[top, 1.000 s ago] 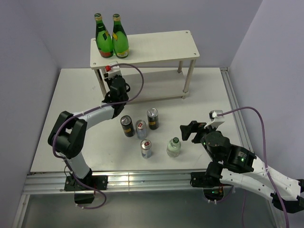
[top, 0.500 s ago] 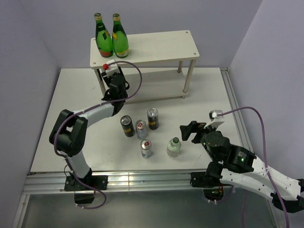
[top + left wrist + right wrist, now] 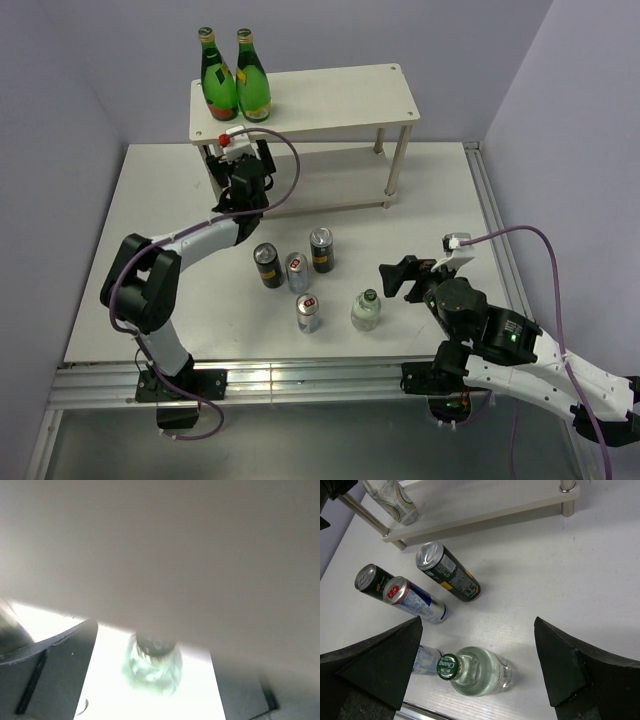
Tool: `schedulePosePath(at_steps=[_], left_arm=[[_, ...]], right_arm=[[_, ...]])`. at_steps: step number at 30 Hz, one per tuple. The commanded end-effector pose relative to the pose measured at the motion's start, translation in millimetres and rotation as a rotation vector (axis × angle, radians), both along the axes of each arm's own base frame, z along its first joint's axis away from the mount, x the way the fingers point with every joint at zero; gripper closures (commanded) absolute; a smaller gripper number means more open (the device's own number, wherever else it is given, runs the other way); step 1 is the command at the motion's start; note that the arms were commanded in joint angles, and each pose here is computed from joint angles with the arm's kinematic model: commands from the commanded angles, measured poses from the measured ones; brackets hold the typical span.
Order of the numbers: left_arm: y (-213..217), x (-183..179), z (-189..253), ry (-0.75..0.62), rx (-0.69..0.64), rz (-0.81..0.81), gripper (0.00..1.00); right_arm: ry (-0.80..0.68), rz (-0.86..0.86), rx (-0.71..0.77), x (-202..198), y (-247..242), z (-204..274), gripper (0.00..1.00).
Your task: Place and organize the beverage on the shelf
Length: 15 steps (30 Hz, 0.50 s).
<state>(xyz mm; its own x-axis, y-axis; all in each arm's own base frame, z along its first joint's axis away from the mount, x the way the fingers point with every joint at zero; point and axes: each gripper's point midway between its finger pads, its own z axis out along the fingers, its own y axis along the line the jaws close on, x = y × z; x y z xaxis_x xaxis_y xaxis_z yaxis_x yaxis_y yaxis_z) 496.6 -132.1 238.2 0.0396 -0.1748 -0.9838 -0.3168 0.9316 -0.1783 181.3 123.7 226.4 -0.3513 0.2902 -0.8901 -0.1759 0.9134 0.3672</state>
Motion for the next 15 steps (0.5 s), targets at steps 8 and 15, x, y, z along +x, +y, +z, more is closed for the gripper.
schedulePosePath(at_steps=[8, 15], left_arm=[[-24, -55, 25, 0.03, -0.007, -0.122, 0.01], [-39, -97, 46, 0.064, 0.036, -0.182, 0.01]], right_arm=[[-0.027, -0.014, 0.045, -1, -3, 7, 0.0], [-0.031, -0.018, 0.052, -2, -5, 9, 0.0]])
